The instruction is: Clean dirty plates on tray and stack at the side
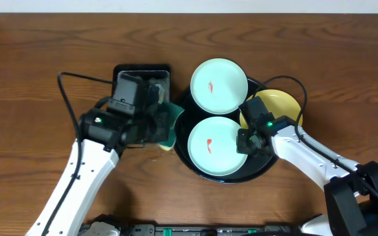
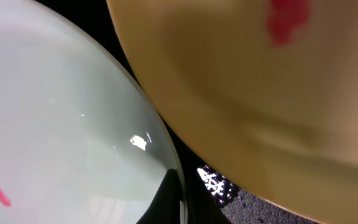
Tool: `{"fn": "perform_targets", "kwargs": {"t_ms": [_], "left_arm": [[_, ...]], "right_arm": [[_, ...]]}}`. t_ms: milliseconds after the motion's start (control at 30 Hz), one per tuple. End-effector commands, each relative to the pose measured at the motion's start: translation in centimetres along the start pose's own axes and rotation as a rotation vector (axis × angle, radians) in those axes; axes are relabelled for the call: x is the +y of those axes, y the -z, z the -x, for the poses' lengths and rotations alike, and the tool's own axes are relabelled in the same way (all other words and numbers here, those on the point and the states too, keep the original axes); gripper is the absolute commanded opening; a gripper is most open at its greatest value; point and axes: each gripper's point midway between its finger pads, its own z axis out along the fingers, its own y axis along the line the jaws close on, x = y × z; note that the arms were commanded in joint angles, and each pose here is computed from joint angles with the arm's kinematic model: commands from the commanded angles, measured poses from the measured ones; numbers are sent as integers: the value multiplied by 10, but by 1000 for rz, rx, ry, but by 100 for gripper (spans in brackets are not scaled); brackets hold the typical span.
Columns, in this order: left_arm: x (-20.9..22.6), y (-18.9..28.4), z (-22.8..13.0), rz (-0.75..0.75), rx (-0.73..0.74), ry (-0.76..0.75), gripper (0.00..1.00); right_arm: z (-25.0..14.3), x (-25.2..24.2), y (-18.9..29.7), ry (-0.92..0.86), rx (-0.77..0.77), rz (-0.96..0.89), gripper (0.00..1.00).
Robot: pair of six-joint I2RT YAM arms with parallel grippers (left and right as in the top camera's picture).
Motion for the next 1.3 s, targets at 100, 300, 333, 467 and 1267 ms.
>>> {"fn": "perform_targets", "kwargs": {"t_ms": [100,300,333,467,1267], "left_arm": [[-20,-53,-16,-48,44,143,8],[-46,-113,-28,-69,109,162,8],[-51,-122,-30,-75,114,160,7],[-68,-156,-41,-85,148,181,7],[35,-183,-39,520,65,166,8]], "right_arm": [[0,-7,-2,-13,-21,-48,1],[0,-7,-2,-13,-21,-49,1],[0,-7,-2,-13,-20,-48,1],[0,-7,-2,-13,-20,-48,1],[-1,-7,-2,-13,-17,-51,1]]}}
